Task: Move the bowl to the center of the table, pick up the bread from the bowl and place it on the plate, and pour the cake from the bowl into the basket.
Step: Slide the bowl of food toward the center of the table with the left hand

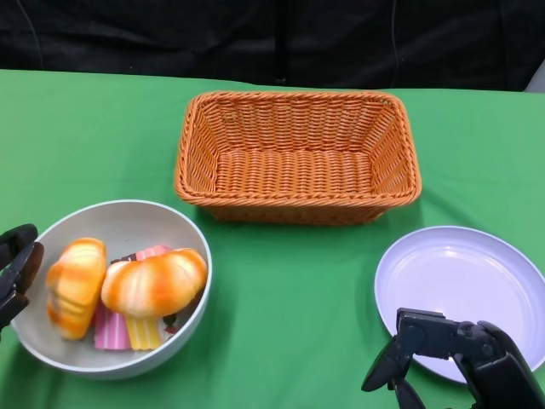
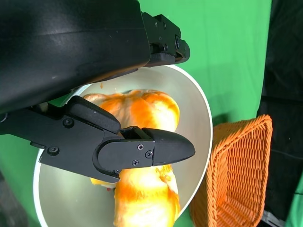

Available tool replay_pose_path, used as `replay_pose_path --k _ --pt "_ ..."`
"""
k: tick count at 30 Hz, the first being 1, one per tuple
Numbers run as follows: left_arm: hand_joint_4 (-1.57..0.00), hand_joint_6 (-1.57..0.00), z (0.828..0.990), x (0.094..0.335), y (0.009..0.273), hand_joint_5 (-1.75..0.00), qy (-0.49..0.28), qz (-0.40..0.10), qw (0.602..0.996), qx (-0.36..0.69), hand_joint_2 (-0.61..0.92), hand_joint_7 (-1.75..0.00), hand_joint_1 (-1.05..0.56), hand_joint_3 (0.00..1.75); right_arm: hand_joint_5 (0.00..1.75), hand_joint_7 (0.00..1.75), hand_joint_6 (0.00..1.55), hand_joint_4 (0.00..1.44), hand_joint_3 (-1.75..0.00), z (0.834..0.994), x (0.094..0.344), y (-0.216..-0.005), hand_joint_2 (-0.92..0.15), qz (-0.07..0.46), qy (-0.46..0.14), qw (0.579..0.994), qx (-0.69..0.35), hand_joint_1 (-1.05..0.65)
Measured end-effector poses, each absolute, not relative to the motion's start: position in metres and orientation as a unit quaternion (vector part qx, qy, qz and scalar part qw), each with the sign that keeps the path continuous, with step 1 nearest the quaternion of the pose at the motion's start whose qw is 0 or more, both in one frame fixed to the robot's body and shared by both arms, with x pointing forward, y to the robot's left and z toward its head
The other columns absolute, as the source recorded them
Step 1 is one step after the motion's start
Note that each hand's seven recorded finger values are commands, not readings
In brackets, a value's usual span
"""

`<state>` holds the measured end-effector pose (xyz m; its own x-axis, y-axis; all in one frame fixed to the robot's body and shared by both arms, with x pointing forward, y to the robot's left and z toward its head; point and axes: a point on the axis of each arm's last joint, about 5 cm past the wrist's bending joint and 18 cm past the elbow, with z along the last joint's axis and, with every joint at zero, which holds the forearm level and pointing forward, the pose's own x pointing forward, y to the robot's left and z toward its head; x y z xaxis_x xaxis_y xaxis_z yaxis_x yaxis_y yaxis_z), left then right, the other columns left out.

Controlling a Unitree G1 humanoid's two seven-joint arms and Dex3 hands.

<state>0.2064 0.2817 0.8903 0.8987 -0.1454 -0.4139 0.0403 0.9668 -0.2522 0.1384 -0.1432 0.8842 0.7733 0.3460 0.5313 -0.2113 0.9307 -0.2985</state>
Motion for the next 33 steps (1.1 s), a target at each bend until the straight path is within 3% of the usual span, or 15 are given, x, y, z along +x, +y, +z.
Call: replay_pose_path --k 8,11,17,22,24,33 --pt "0.00 -0.14 0.891 0.208 0.276 -0.36 0.230 -0.067 0.959 -0.149 0.92 -0.03 -0.72 0.51 1.58 1.21 0.82 0.80 -1.64 0.885 0.138 -0.143 -0.17 0.149 -0.303 0.935 -0.111 -0.20" --pt "0.00 -0.12 0.889 0.209 0.269 -0.33 0.238 -0.077 0.955 -0.161 0.92 -0.02 -0.72 0.52 1.54 1.14 0.80 0.77 -1.45 0.886 0.139 -0.142 -0.28 0.148 -0.306 0.934 -0.111 -0.22" --pt "0.00 -0.10 0.887 0.211 0.256 -0.20 0.250 -0.102 0.947 -0.172 0.92 -0.01 -0.72 0.55 1.39 0.98 0.58 0.53 -1.09 0.892 0.143 -0.144 -0.46 0.143 -0.326 0.922 -0.150 -0.30" --pt "0.00 -0.10 0.889 0.213 0.248 -0.20 0.249 -0.121 0.946 -0.167 0.92 0.00 -0.71 0.57 1.34 0.93 0.40 0.36 -0.41 0.906 0.148 -0.146 -0.80 0.149 -0.323 0.914 -0.193 -0.39" --pt "0.00 -0.09 0.889 0.213 0.246 -0.21 0.252 -0.126 0.945 -0.164 0.92 0.00 -0.71 0.58 1.32 0.94 0.36 0.33 -0.26 0.911 0.150 -0.146 -0.88 0.151 -0.318 0.913 -0.207 -0.43" --pt "0.00 -0.14 0.892 0.215 0.234 -0.31 0.258 -0.151 0.941 -0.159 0.92 -0.02 -0.71 0.52 1.28 0.85 0.17 0.14 -0.14 0.926 0.167 -0.141 -0.92 0.187 -0.298 0.886 -0.303 -0.56"
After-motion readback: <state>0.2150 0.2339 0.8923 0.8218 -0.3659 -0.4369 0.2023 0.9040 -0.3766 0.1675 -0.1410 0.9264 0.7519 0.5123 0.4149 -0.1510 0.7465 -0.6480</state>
